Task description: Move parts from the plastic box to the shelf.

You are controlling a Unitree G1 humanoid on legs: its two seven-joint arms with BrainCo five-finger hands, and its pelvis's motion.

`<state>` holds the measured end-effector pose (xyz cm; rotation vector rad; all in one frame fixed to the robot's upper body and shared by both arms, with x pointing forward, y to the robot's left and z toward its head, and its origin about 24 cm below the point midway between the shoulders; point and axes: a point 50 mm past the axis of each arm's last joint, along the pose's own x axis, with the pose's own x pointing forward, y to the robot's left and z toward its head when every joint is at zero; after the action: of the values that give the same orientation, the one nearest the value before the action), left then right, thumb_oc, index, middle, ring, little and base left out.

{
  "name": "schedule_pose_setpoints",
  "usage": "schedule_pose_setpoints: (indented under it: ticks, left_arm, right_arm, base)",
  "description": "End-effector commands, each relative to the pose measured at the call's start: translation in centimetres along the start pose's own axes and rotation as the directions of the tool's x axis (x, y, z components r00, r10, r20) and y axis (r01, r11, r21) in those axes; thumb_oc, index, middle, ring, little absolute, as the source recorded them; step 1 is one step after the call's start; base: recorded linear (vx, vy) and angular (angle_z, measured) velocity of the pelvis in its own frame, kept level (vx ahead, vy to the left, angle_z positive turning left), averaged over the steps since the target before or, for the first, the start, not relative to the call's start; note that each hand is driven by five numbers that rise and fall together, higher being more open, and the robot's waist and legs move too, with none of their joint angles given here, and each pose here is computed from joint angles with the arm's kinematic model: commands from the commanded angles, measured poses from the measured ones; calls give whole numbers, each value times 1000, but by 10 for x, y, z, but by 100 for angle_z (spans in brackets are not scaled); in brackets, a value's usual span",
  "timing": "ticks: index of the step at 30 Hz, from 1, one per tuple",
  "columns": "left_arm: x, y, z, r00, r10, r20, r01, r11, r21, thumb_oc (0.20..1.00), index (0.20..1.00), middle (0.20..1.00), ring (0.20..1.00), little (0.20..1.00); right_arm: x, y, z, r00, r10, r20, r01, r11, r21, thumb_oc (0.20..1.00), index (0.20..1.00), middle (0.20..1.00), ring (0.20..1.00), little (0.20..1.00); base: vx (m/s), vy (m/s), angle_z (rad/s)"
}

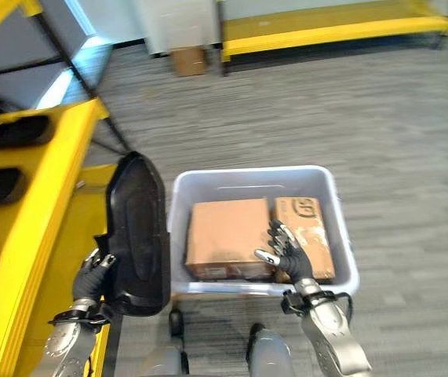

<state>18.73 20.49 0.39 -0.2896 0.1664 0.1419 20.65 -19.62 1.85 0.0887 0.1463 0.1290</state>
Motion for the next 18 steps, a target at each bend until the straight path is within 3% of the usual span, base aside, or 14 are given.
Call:
schedule_pose_setpoints:
  ticks: [1, 8, 14, 18]
  left_arm:
    - [13, -1, 43, 980, -71, 188, 71, 997, 5, 200, 200, 200, 200, 200]
    - [12, -4, 41, 979, -91, 181, 90, 996, 11, 200, 200, 200, 200, 200]
    - [11, -6, 45, 975, -108, 193, 103, 994, 37, 200, 200, 200, 200, 200]
    - [4, 9, 50, 975, -32, 218, 20, 998, 57, 200, 200, 200, 200, 200]
  right_arm:
    - [6, -10, 32, 988, 4, 153, 8, 997, -76, 1000, 1000, 1000, 1000, 1000]
    - [-5, -18, 21, 988, -81, 128, 83, 997, -9, 1000, 1000, 1000, 1000, 1000]
    - [-10, -24, 15, 983, -145, 112, 142, 989, 29, 1000, 1000, 1000, 1000, 1000]
    - [-3, -13, 16, 989, -93, 116, 90, 995, 38, 1000, 1000, 1000, 1000, 1000]
  base:
    - [-145, -234, 85]
    - [-88, -42, 116]
    - [-58, 211, 52]
    - [-74, 346, 62]
